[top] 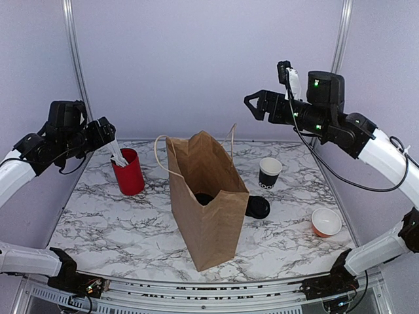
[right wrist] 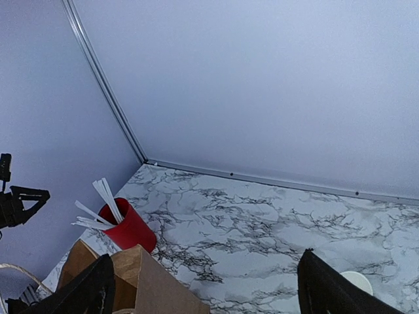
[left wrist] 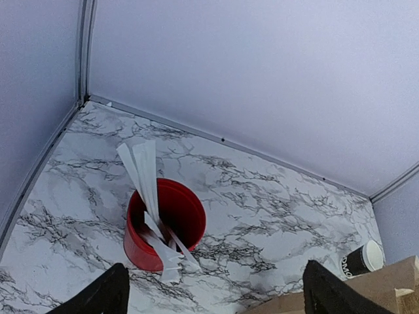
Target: Pack the takeout coffee
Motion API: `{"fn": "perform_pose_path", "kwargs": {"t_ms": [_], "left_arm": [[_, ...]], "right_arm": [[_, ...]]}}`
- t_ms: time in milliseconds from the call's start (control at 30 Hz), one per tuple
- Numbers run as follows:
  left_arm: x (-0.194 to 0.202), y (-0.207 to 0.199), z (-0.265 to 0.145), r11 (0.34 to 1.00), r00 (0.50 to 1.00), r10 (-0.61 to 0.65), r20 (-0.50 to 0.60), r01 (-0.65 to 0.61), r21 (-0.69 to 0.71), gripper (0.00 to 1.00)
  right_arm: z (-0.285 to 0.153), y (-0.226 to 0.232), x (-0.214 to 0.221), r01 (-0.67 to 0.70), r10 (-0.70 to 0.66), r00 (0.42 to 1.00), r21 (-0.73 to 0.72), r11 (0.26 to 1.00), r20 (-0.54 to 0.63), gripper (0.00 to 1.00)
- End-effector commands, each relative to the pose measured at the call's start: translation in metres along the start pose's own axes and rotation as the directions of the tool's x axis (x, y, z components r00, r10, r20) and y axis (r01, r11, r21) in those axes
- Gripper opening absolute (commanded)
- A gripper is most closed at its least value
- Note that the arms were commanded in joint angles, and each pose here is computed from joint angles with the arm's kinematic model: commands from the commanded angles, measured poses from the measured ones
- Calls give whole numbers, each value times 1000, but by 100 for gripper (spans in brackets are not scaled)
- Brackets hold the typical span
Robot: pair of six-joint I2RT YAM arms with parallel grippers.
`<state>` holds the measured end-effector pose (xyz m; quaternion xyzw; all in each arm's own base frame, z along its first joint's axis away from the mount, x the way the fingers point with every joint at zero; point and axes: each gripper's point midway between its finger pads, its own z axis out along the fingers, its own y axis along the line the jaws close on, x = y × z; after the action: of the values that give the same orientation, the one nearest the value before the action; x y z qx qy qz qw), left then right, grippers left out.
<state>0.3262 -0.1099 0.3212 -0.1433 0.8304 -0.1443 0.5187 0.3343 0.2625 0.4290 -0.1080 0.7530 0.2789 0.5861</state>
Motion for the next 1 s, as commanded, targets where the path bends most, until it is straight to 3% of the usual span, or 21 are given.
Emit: {"fn": "perform_pose_path", "kwargs": {"t_ms": [0,300,767,967], "left_arm": [[-4,22,19,998,997,-51,-54,49,-38,89],[3,54,66,988,984,-140,-112,131,-84,80],[21,66,108,981,969,-173,-178,154,-116,45],[32,67,112,981,963,-178,-202,157,-116,37]], "right_arm": [[-12,-3,-3,-35,35,999,-9,999,6,93],[-19,-9,2,-39,39,999,14,999,5,92],[-34,-20,8,-45,45,999,54,998,9,91],[-35,-23,12,-47,47,999,64,997,5,91]]}}
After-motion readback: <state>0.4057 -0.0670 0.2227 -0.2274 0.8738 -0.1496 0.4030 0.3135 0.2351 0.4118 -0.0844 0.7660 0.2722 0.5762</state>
